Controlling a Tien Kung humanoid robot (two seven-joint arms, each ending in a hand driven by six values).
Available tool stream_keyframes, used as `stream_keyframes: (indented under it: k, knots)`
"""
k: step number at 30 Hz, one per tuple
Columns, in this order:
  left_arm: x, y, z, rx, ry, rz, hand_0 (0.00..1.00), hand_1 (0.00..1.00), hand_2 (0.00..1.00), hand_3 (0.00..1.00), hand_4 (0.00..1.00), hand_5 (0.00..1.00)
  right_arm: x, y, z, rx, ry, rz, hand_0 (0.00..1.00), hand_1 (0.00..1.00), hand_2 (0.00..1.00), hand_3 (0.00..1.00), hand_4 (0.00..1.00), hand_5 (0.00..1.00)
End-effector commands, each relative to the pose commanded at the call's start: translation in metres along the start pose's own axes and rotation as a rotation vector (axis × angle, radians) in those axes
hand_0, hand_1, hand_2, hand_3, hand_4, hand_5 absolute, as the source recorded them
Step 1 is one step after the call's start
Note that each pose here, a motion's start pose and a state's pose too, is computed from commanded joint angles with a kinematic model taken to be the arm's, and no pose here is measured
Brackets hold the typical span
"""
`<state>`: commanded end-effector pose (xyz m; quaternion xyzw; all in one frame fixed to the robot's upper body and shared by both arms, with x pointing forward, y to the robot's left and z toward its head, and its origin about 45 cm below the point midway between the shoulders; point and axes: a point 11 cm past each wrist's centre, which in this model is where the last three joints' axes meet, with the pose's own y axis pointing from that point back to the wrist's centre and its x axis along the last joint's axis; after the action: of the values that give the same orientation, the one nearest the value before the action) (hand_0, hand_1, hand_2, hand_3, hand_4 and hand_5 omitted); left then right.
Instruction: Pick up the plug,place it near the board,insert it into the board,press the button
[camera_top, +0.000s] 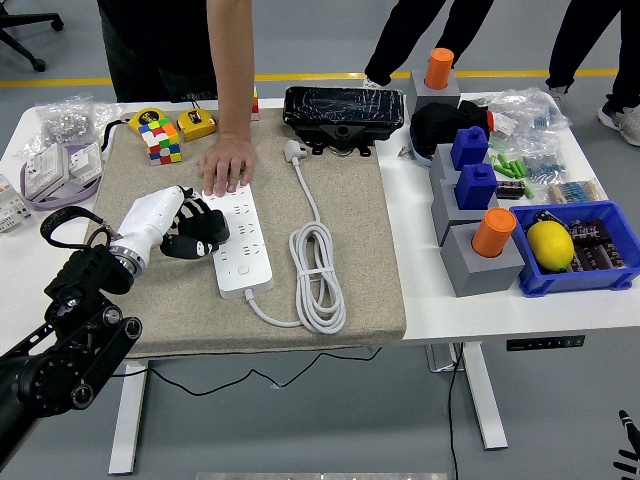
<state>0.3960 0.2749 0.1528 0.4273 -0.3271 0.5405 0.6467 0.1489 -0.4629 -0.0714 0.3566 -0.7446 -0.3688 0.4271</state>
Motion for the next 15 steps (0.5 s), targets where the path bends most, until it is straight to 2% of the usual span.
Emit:
stream_keyframes:
  k: [8, 9, 14, 15]
  knots:
    - [-0.0009, -0.0005, -0.0010, 0.007, -0.008, -0.009, 0.354, 0.385, 0.515, 0.534, 0.787, 0.002, 0.0001, 0.0000, -0.0011, 0.002, -0.001, 0.001, 0.998, 0.843, 0.745, 0.788, 0.998, 0.998]
    - [-0.0009, -0.0005, -0.0009, 0.008, -0.009, -0.009, 0.350, 0.306, 0.426, 0.467, 0.715, 0.002, 0.0002, 0.0000, -0.0011, 0.002, -0.001, 0.002, 0.998, 0.843, 0.745, 0.788, 0.998, 0.998]
    - [-0.0003, -0.0008, -0.0018, 0.013, 0.003, -0.005, 0.350, 0.306, 0.426, 0.467, 0.715, 0.002, 0.0004, 0.0000, -0.0011, 0.002, -0.001, 0.003, 0.998, 0.843, 0.745, 0.788, 0.998, 0.998]
    - [-0.0002, -0.0010, -0.0021, 0.014, 0.009, -0.005, 0.337, 0.226, 0.313, 0.342, 0.646, 0.074, 0.0004, 0.0001, -0.0015, 0.003, -0.002, 0.003, 0.998, 0.843, 0.745, 0.788, 0.998, 0.998]
